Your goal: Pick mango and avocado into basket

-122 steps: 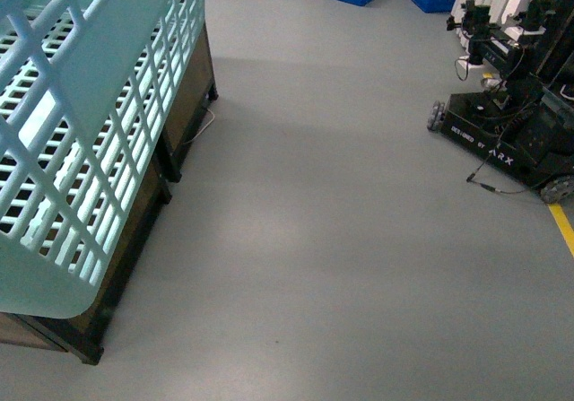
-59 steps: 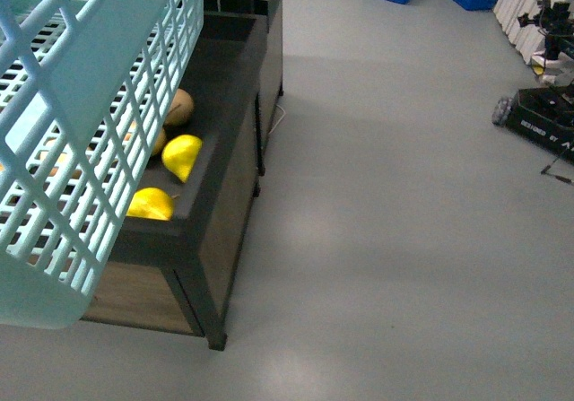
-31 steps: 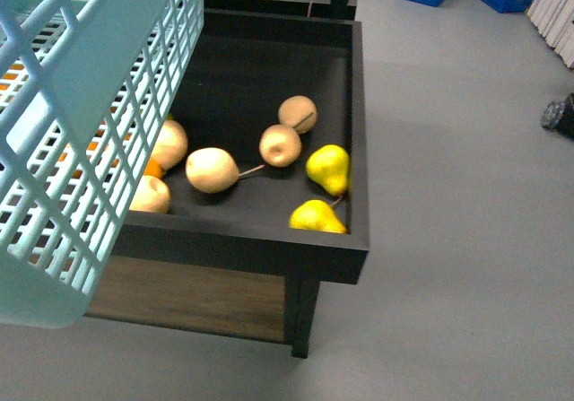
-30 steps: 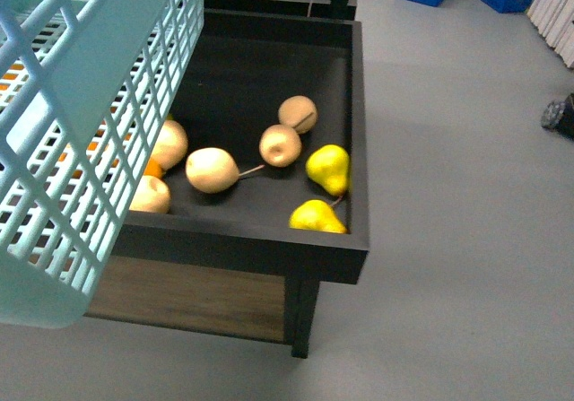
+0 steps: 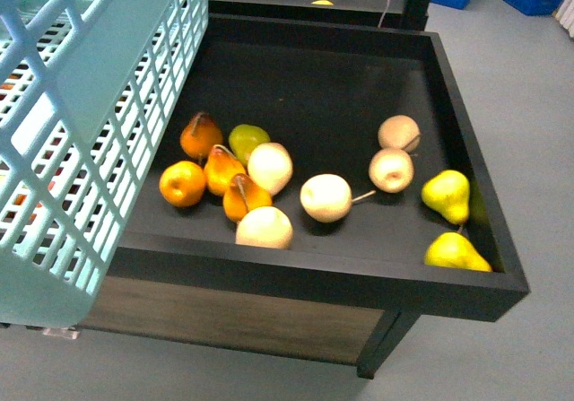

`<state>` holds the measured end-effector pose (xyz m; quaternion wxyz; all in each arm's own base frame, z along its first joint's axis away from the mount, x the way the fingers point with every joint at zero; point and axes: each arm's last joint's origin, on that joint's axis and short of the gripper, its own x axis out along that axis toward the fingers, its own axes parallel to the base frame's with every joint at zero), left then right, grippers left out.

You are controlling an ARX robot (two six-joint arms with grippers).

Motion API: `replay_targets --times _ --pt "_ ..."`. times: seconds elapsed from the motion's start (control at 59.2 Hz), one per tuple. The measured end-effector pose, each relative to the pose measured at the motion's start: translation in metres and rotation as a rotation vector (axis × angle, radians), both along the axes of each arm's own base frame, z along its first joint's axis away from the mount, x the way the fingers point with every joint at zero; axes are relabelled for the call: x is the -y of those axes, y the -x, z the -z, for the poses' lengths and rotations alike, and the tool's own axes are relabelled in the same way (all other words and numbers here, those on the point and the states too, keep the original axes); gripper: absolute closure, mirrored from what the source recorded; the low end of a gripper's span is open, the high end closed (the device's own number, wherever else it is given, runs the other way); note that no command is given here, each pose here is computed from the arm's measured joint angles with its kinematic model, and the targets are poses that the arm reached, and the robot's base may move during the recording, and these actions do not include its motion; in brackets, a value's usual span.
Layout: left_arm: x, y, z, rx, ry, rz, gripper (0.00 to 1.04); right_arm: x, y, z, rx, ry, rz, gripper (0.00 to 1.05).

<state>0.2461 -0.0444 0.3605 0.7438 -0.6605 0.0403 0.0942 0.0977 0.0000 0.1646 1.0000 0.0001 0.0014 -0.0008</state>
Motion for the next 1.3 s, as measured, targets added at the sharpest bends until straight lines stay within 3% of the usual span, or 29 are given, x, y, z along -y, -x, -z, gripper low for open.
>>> replay_targets --times 1.302 --pt "0.0000 -0.0010 0.0014 -0.005 -0.002 -0.003 0.87 0.0000 0.0000 -0.0002 0.001 0.000 0.000 0.08"
